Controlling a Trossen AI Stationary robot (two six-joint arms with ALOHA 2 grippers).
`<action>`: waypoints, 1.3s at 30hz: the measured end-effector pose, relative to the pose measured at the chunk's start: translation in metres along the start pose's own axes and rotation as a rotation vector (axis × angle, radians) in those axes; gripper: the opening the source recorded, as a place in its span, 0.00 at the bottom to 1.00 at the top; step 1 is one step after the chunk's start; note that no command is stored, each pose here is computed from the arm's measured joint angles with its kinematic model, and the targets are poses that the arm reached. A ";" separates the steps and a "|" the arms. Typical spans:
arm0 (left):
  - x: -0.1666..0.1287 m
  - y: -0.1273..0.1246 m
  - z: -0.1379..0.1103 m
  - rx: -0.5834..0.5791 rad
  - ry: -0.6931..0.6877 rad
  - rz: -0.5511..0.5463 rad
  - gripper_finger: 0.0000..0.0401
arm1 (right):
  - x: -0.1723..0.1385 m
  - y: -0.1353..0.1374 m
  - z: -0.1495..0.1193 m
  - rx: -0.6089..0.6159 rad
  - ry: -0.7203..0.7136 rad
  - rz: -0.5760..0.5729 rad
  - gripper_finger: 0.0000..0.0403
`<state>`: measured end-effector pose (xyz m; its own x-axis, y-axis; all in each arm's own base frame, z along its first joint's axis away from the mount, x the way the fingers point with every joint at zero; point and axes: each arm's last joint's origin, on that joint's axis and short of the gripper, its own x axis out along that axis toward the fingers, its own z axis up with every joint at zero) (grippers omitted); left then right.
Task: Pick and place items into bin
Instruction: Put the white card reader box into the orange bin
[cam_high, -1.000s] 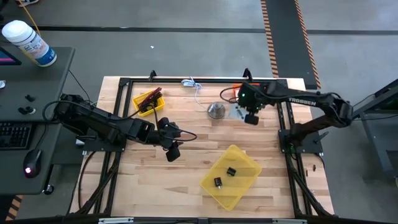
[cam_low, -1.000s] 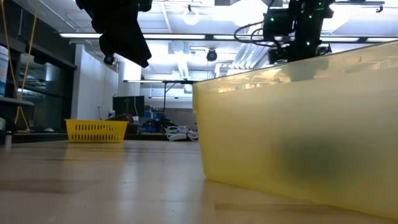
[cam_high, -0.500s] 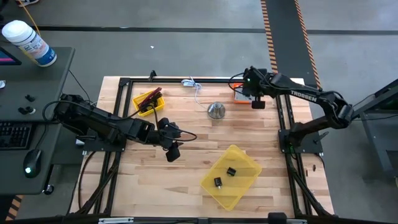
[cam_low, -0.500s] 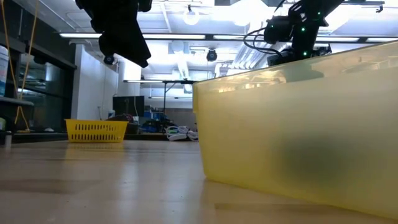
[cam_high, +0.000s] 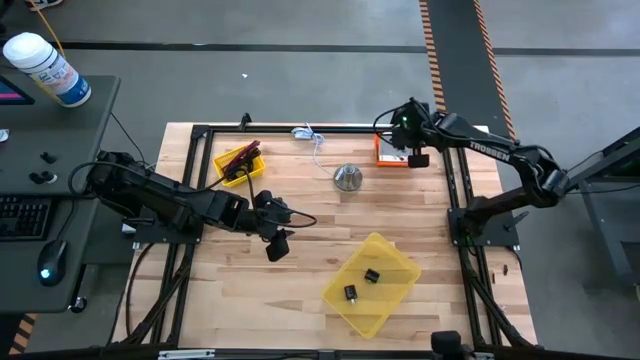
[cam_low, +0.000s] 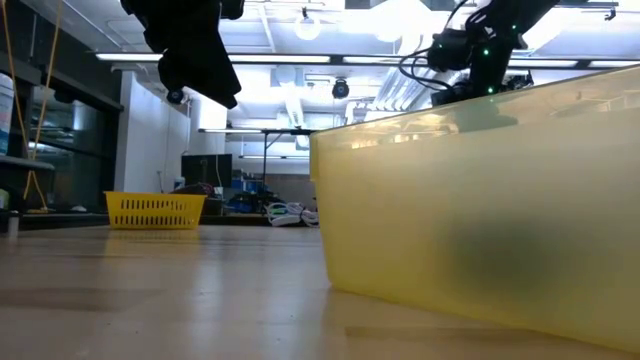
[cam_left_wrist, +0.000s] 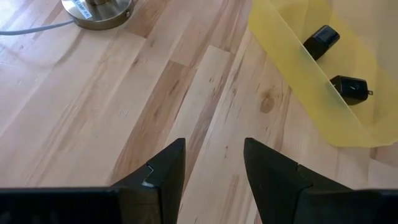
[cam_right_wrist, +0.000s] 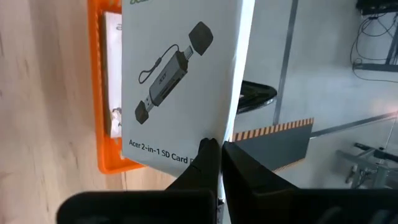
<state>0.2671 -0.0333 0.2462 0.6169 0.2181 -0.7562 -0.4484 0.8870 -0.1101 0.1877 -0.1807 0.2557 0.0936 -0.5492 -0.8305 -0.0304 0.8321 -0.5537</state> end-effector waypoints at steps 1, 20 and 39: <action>0.000 0.000 0.000 0.000 0.000 0.000 0.37 | 0.001 -0.001 -0.001 0.002 -0.001 0.005 0.00; 0.000 0.000 0.000 0.000 0.000 0.001 0.37 | 0.003 -0.007 -0.005 0.042 -0.033 0.006 0.25; 0.000 0.000 0.000 0.001 -0.005 0.007 0.37 | 0.012 -0.028 -0.028 0.628 0.053 -0.109 0.20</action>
<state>0.2671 -0.0331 0.2463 0.6170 0.2260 -0.7539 -0.4522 0.8858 -0.1046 0.1613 -0.2125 0.2594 0.0135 -0.6232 -0.7819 0.5673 0.6488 -0.5073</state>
